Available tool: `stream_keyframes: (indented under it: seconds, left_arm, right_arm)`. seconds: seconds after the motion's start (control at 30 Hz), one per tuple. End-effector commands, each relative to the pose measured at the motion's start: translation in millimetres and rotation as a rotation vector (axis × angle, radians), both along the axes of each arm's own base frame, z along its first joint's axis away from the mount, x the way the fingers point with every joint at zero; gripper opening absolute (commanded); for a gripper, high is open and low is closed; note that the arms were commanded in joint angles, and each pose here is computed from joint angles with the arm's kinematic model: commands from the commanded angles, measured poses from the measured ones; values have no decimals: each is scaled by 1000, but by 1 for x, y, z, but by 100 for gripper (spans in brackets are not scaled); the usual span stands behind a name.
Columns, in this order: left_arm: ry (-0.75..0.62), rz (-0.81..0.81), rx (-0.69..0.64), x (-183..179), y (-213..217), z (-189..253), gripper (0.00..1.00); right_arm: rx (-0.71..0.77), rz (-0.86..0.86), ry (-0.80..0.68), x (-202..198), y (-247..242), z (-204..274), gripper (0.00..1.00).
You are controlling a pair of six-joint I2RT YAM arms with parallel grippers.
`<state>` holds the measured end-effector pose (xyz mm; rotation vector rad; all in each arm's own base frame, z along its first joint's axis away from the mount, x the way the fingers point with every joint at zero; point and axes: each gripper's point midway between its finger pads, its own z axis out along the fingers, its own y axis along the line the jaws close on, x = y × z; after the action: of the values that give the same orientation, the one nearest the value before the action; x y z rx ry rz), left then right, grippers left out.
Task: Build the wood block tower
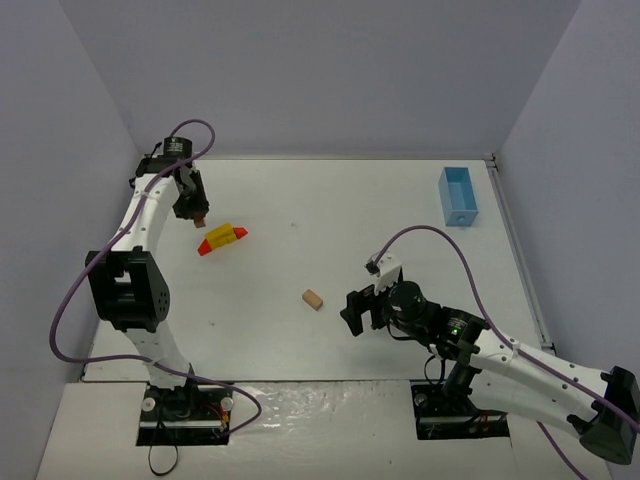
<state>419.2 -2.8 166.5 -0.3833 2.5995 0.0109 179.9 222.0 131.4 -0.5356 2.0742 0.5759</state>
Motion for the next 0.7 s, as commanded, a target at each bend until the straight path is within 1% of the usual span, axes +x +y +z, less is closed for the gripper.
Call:
stream_keyframes:
  seconds: [0.0,0.07,0.2,0.67]
  left_arm:
    - [-32,167,-61,-11,2,12,0]
    - [-14,197,-77,-11,0,5,0]
    - [4,205,-95,-9,-4,-3,0]
    - [-41,247,-76,21,-30,1,0]
  right_arm:
    - [44,-13,-20,6,7,10,95]
    - [50,-14,-24,6,7,12,95]
    - [55,-16,-27,6,6,13,95]
    - [57,-27,-27,7,5,13,95]
